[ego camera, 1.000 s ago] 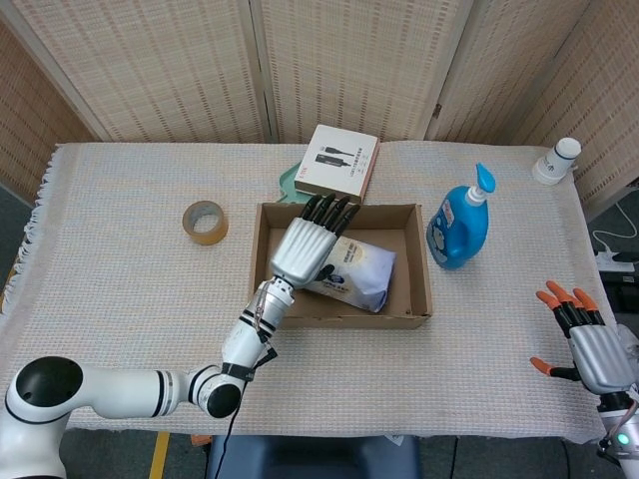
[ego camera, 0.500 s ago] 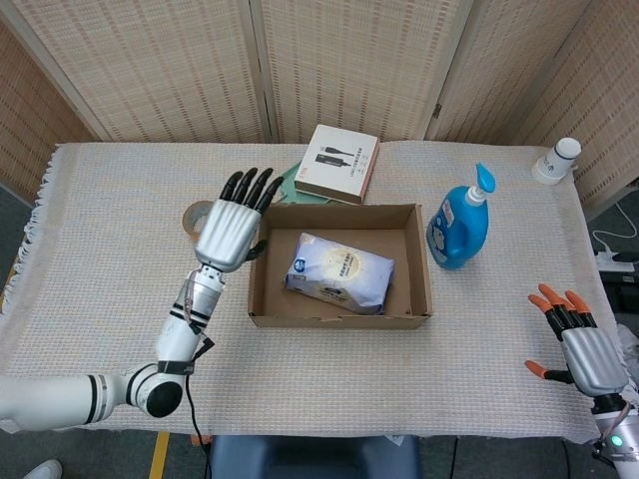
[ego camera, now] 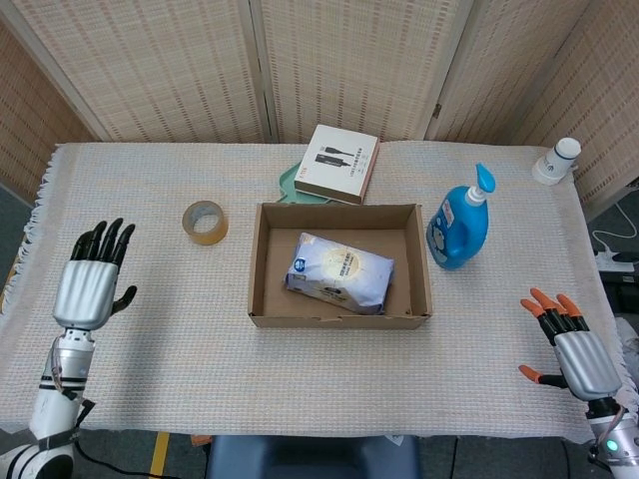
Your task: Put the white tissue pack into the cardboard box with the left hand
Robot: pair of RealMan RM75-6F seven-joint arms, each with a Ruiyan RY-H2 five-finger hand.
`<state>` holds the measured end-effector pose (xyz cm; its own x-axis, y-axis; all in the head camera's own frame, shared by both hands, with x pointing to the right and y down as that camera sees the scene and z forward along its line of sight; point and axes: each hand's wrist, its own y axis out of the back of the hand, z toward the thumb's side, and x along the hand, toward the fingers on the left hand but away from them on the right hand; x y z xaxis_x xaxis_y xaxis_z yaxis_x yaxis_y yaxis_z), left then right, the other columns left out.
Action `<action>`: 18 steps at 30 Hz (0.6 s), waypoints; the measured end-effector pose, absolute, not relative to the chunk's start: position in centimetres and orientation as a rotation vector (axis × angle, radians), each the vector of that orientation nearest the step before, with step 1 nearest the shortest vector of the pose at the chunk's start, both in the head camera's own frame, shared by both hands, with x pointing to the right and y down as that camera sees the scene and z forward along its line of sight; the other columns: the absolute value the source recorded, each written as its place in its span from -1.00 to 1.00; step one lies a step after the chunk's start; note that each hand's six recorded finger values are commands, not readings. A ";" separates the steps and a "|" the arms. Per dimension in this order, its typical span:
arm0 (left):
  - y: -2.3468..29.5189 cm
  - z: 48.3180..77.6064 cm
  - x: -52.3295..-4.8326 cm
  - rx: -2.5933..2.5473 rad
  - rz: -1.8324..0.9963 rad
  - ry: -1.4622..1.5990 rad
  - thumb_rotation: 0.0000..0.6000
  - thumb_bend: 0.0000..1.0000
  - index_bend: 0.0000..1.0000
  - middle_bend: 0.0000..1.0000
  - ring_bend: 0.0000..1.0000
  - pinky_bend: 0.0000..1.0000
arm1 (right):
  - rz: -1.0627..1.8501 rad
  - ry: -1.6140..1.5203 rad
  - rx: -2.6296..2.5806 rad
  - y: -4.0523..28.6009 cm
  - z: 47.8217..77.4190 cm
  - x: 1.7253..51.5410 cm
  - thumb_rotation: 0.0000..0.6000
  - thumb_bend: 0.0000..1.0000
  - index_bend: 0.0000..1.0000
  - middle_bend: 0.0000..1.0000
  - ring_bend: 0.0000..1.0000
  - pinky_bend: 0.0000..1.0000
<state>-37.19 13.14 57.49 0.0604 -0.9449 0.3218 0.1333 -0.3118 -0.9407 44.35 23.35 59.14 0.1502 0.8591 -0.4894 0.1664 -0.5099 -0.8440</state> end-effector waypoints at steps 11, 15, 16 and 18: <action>18.8 58.9 -44.9 -1.274 -1.516 0.907 1.00 -0.54 -1.00 -0.97 -1.00 -0.70 | 1.390 -0.947 -1.809 23.9 59.3 43.7 1.00 -1.00 -0.74 -1.00 -1.00 -1.00; 19.3 58.8 -45.8 -1.274 -1.496 0.919 1.00 -0.54 -1.00 -0.96 -1.00 -0.71 | 1.397 -0.944 -1.797 23.9 59.3 43.8 1.00 -1.00 -0.75 -1.00 -1.00 -1.00; 19.4 58.8 -45.9 -1.277 -1.493 0.920 1.00 -0.54 -1.00 -0.96 -1.00 -0.71 | 1.398 -0.945 -1.796 23.9 59.4 43.8 1.00 -1.00 -0.75 -1.00 -1.00 -1.00; 19.6 58.8 -46.0 -1.283 -1.491 0.921 1.00 -0.54 -1.00 -0.96 -1.00 -0.71 | 1.399 -0.945 -1.795 23.9 59.4 43.8 1.00 -1.00 -0.75 -1.00 -1.00 -1.00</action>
